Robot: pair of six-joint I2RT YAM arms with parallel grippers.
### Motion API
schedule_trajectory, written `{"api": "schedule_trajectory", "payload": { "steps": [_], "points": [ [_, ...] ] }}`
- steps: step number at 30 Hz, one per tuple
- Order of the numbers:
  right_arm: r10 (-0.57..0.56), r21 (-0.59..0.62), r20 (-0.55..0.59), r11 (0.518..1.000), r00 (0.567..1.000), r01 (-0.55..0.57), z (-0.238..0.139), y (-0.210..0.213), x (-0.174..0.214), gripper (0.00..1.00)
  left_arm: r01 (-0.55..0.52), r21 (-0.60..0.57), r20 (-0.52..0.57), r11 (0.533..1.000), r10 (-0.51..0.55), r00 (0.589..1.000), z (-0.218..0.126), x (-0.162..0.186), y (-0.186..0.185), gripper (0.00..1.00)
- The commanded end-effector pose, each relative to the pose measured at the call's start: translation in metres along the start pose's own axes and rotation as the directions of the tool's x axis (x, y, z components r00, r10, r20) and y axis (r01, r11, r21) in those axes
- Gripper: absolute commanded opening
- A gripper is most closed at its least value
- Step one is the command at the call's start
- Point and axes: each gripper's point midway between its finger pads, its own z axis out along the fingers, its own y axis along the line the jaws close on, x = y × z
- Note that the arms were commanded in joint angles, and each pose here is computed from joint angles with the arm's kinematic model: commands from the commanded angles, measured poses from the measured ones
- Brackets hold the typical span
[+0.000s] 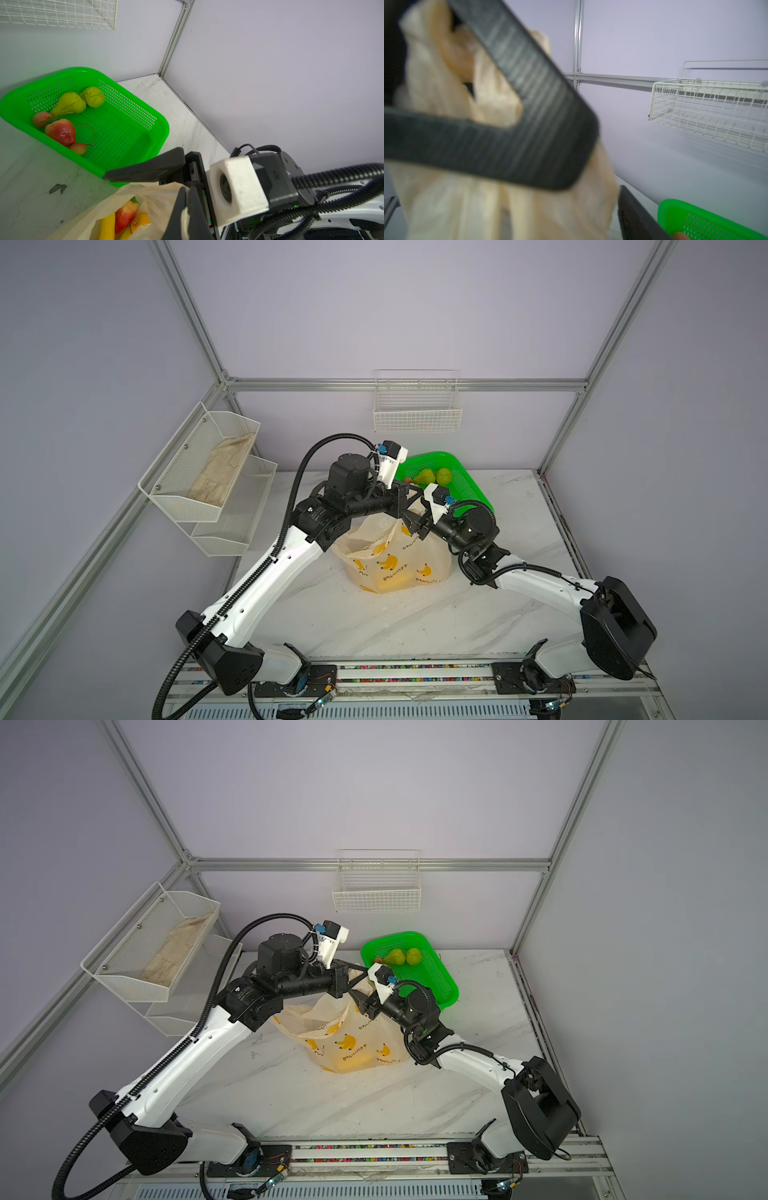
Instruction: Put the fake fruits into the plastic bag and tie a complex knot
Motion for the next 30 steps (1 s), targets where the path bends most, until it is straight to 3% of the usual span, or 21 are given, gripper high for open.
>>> {"api": "schedule_trajectory", "payload": {
  "steps": [1, 2, 4, 9, 15, 30],
  "points": [
    [-0.028, 0.045, 0.080, 0.999, 0.996, 0.024, 0.005, -0.005, -0.027, 0.42, 0.026, 0.021, 0.003, 0.999, -0.026, 1.000, 0.000, -0.001, -0.004, 0.00],
    [-0.012, 0.086, 0.060, 0.996, 0.998, 0.007, 0.005, -0.013, -0.021, 0.33, 0.032, 0.005, 0.007, 0.999, -0.032, 0.999, 0.000, -0.002, -0.001, 0.00],
    [0.010, 0.144, 0.013, 0.990, 1.000, -0.012, 0.001, -0.021, -0.006, 0.24, 0.035, -0.020, 0.018, 0.999, -0.035, 0.999, -0.001, -0.005, 0.003, 0.00],
    [0.070, 0.248, -0.077, 0.967, 0.995, -0.049, -0.014, -0.035, 0.037, 0.11, 0.071, -0.075, 0.045, 0.995, -0.067, 0.997, -0.003, -0.010, 0.018, 0.00],
    [0.104, 0.267, -0.147, 0.962, 0.984, -0.062, -0.030, -0.034, 0.074, 0.15, 0.088, -0.080, 0.069, 0.993, -0.083, 0.994, -0.007, -0.017, 0.021, 0.00],
    [0.033, 0.255, -0.234, 0.966, 0.972, 0.029, -0.038, -0.033, 0.094, 0.30, 0.107, -0.049, 0.064, 0.993, -0.104, 0.993, -0.006, -0.016, 0.018, 0.00]
  ]
}}
